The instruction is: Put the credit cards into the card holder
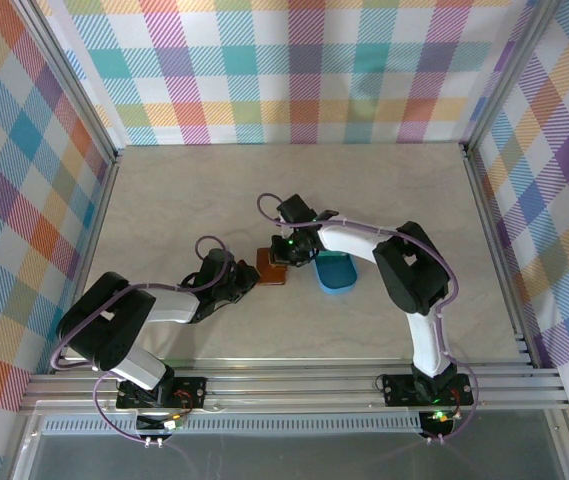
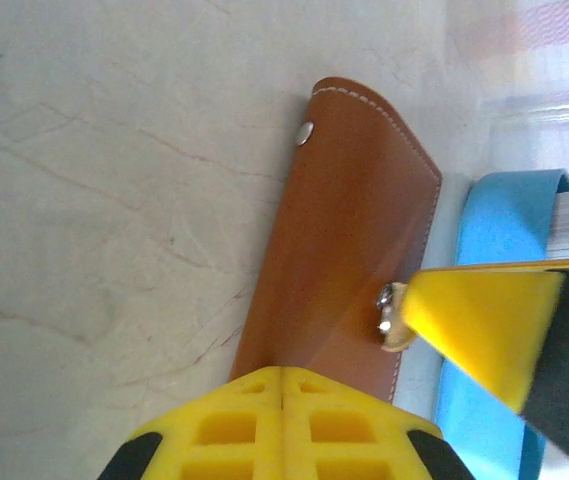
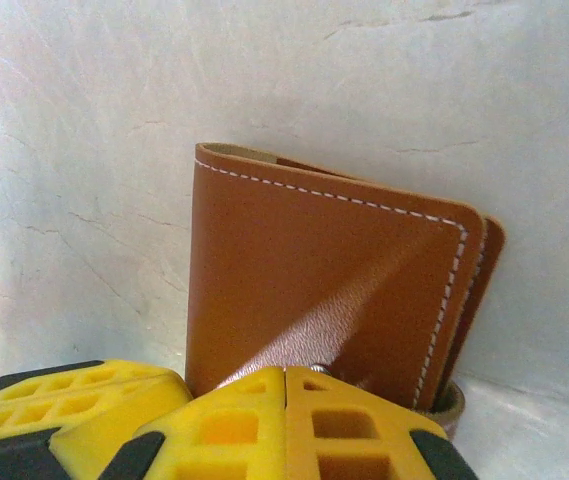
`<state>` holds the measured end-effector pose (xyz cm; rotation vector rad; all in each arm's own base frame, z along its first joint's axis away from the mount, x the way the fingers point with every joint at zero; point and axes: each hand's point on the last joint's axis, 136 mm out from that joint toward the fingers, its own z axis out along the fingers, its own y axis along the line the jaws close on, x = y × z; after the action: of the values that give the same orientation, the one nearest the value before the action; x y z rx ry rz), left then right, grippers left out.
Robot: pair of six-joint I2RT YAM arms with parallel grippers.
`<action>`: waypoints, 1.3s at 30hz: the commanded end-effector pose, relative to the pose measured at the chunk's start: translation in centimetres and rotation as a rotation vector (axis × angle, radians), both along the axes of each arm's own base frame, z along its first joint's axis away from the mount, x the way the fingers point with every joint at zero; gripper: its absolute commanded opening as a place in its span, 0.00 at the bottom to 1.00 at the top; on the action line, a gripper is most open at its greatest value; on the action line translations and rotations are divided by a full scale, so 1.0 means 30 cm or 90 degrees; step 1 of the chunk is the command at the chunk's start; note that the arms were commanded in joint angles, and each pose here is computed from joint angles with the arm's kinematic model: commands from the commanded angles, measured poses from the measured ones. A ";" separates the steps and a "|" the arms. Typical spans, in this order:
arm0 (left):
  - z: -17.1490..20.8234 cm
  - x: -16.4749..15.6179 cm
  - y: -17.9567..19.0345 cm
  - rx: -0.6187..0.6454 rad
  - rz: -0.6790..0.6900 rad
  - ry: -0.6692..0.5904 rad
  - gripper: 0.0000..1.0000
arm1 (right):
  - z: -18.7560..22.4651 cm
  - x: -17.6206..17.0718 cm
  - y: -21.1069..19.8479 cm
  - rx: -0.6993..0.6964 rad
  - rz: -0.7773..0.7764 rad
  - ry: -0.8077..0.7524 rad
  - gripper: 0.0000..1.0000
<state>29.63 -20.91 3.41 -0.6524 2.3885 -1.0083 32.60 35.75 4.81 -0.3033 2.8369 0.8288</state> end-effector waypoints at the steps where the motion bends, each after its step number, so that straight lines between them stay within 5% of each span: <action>1: -0.015 -0.039 0.026 0.056 -0.018 0.026 0.00 | 0.090 0.022 -0.026 0.006 -0.003 -0.038 0.00; 19: 0.128 0.105 -0.104 0.044 -0.108 -0.070 0.03 | 0.046 0.031 -0.008 0.002 0.028 -0.007 0.00; 39: -0.007 0.161 -0.086 0.034 -0.106 -0.007 0.00 | 0.053 0.037 -0.015 0.028 0.039 0.016 0.00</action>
<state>34.24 -23.57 3.76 -0.4380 2.4728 -1.0066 33.56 34.86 5.98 -0.3271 2.8497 0.8758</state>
